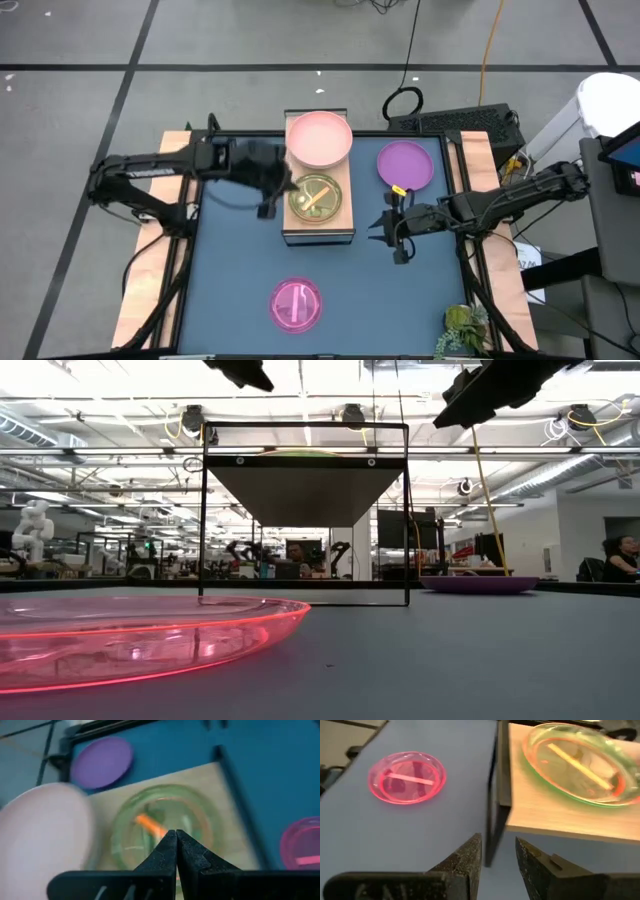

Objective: Place and stack plates onto a shelf
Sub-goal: Stack the light pink plate on top of the orange plate on the shelf

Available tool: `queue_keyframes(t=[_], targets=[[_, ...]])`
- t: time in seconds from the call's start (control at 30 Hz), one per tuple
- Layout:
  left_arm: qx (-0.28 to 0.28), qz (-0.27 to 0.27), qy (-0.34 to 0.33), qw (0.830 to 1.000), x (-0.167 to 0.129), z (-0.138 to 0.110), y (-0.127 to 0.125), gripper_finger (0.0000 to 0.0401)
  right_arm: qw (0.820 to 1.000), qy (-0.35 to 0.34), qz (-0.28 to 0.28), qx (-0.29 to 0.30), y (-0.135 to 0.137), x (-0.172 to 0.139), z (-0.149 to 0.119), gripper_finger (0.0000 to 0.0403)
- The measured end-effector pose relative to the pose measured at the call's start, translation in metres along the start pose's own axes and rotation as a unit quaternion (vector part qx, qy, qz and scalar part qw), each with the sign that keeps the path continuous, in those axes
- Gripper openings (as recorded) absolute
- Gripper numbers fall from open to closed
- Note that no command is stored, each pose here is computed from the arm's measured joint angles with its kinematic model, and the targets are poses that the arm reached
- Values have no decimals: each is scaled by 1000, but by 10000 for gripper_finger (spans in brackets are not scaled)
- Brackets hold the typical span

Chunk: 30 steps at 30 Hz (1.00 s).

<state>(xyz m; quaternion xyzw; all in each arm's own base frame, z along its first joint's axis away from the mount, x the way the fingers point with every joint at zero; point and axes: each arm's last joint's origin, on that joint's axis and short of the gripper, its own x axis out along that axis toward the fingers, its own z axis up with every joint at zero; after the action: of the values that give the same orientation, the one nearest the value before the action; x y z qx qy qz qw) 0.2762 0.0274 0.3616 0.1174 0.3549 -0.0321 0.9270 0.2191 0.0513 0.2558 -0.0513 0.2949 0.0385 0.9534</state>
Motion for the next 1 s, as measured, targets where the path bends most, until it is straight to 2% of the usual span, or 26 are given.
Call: queue_keyframes(t=[0.23,0.43,0.7,1.0], targets=[[32,-25,-10,999,23,-2,-70,3,999,-13,38,-7,23,20,2,105],[22,-15,-9,1000,34,-15,-106,3,996,-40,75,-12,51,36,3,105],[22,-4,-32,999,38,-22,-132,3,994,-44,101,-21,88,66,-6,105],[14,-13,-60,998,42,-33,-147,3,991,-30,121,-39,121,98,-5,105]])
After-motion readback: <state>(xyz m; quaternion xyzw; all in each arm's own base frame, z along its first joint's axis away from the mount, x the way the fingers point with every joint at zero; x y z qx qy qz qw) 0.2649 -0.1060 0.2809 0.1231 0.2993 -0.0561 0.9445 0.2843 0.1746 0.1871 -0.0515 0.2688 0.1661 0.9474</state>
